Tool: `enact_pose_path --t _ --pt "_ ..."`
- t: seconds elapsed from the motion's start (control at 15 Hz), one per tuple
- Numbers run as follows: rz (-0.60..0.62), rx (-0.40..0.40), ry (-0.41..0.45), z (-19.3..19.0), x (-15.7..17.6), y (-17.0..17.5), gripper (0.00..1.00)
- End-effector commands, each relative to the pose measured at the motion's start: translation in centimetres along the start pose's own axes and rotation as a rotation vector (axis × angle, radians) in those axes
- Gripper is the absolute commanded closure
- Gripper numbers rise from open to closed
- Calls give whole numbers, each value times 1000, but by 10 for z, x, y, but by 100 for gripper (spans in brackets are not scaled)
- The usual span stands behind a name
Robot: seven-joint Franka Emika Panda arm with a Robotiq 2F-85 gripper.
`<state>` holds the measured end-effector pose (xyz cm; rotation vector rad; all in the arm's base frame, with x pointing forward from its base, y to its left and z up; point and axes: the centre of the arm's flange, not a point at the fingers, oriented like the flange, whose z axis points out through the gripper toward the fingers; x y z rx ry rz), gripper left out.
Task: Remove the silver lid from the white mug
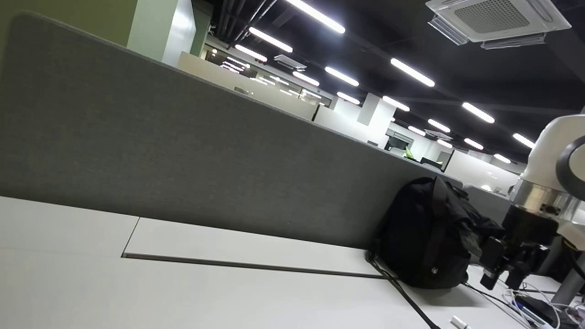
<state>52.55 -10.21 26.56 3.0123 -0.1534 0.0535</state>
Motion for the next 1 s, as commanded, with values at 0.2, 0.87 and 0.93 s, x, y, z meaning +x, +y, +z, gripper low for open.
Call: enact_pose_path --t 0.2,0.87,0.93 --pt "-28 9 -12 -16 -9 3 0" --pt "-44 2 -30 -5 -5 1 0" --pt "-45 2 -30 -5 -5 1 0"
